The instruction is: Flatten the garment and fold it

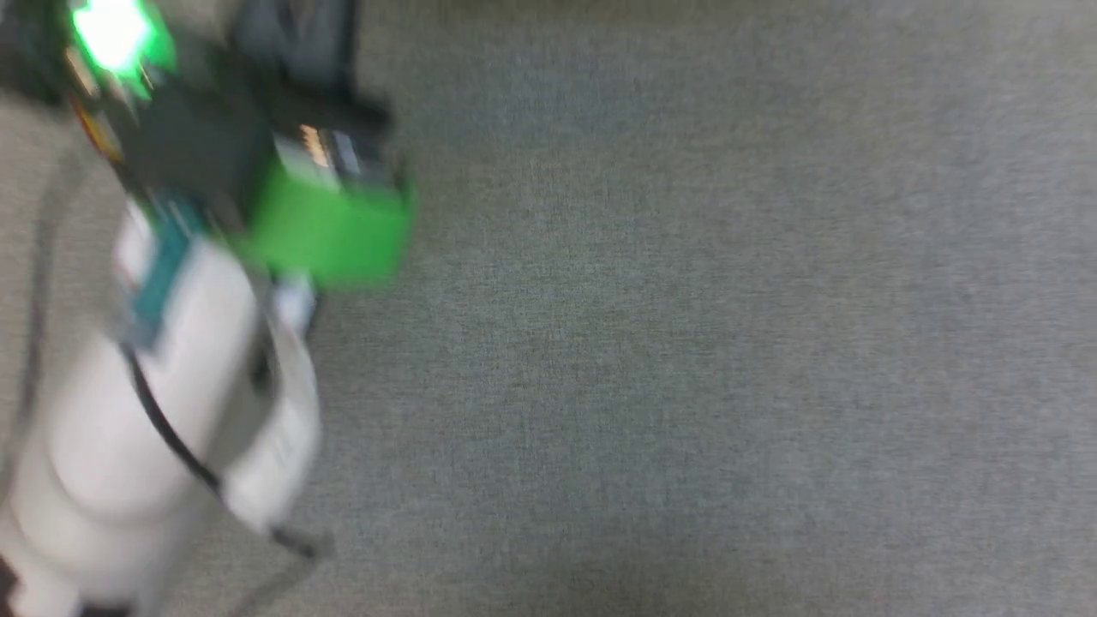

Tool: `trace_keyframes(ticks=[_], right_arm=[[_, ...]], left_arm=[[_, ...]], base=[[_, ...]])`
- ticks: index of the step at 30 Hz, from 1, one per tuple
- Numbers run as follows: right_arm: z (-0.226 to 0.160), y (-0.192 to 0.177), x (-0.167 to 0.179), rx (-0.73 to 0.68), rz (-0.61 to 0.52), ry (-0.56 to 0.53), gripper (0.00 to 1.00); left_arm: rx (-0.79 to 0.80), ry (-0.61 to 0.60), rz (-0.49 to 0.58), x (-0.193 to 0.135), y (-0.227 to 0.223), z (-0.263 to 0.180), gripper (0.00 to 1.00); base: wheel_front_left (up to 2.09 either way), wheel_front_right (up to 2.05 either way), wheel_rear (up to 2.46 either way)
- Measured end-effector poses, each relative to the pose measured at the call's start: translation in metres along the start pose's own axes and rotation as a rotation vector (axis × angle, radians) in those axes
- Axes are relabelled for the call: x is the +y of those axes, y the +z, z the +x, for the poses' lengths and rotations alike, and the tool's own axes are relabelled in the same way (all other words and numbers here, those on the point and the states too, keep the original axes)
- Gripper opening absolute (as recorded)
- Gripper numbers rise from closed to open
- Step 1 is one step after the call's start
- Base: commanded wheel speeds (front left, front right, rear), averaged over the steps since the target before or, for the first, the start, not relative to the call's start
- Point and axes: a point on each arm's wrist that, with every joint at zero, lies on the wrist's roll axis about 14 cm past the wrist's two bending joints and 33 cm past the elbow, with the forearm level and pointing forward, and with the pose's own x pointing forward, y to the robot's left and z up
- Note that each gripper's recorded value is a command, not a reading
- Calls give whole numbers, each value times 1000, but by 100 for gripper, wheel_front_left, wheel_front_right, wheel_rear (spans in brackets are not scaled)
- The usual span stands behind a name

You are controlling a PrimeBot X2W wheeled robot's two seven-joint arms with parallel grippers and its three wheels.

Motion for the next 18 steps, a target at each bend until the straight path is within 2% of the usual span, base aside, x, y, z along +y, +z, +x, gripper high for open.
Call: trace_keyframes(ticks=[6,18], right_arm=[[-76,-8,29,119,95,-25,0],[-177,-20,67,315,186,-33,0]], left_arm=[[148,0,-85,-34,1,-64,0],[456,-76,-253,-87,-10,-155,0]], base=[[0,0,0],[0,0,0]])
